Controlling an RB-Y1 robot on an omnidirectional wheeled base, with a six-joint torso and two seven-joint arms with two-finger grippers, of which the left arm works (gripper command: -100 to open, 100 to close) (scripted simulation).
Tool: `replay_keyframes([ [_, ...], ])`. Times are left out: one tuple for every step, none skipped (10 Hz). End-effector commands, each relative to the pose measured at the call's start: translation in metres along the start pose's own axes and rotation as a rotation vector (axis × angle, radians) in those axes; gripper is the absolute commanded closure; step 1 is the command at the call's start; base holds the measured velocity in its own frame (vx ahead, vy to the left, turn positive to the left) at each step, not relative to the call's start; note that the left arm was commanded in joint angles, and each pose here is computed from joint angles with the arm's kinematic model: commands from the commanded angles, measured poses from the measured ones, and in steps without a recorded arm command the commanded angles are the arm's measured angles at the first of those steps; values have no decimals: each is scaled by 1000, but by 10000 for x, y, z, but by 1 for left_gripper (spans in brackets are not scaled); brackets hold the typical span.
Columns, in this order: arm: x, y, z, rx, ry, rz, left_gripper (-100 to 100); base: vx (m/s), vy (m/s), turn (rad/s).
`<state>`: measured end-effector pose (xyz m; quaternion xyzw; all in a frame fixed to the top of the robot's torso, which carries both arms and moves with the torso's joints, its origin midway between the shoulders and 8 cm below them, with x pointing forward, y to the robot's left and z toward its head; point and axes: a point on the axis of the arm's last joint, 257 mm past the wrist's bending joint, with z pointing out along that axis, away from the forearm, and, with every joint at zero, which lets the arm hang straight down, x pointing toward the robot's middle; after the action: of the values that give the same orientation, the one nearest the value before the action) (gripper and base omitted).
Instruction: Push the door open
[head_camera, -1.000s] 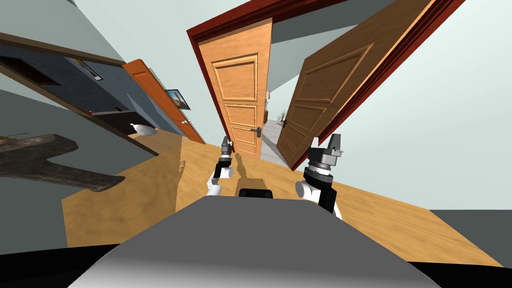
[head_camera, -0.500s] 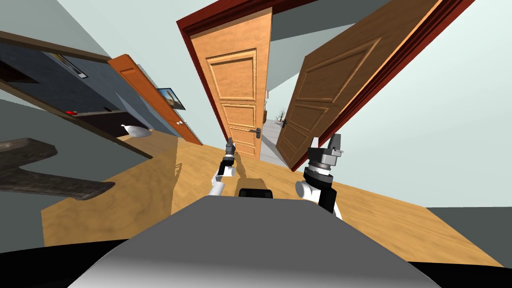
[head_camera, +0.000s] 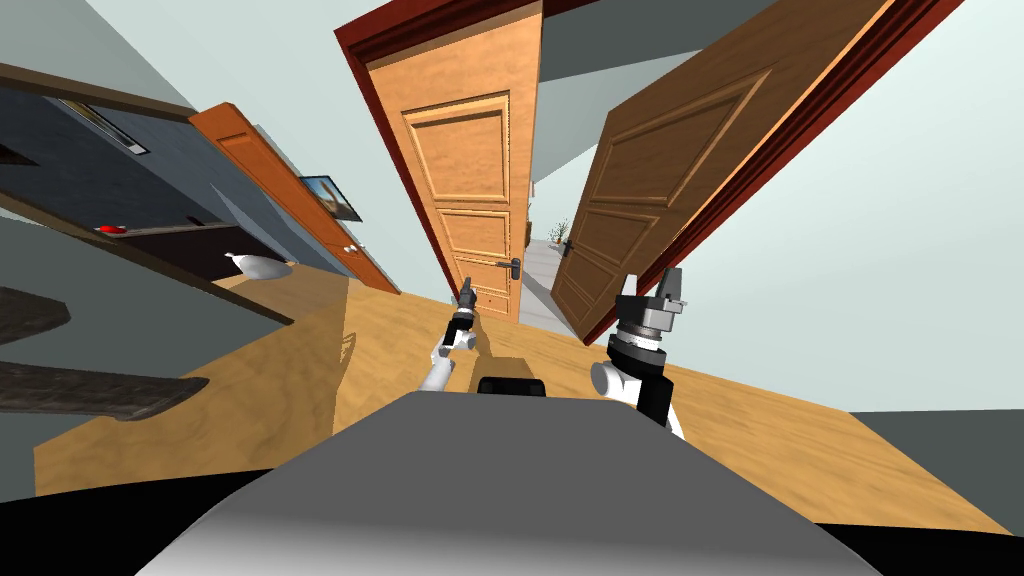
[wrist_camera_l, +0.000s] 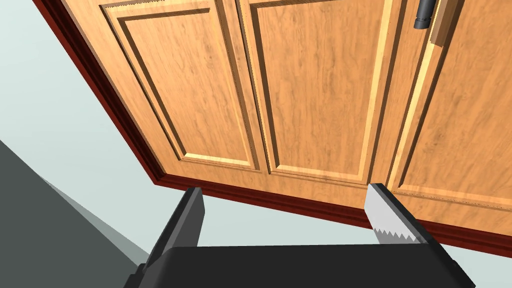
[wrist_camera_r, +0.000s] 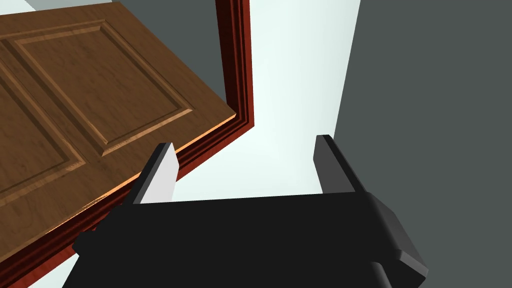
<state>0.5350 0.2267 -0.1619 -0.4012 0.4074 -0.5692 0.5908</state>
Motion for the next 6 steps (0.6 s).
replay_keyframes([
  [67, 112, 35, -25, 10, -4, -100, 100, 36, -48],
  [108, 182, 53, -40, 15, -7, -100, 100, 19, -49],
  [149, 239, 74, -51, 21, -9, -100, 94, 17, -48],
  [149, 251, 70, -54, 21, -9, -100, 56, 14, -14],
  [190, 319, 85, -69, 27, -11, -100, 55, 14, -24],
  [232, 382, 99, -82, 33, -13, -100, 78, 22, -46],
])
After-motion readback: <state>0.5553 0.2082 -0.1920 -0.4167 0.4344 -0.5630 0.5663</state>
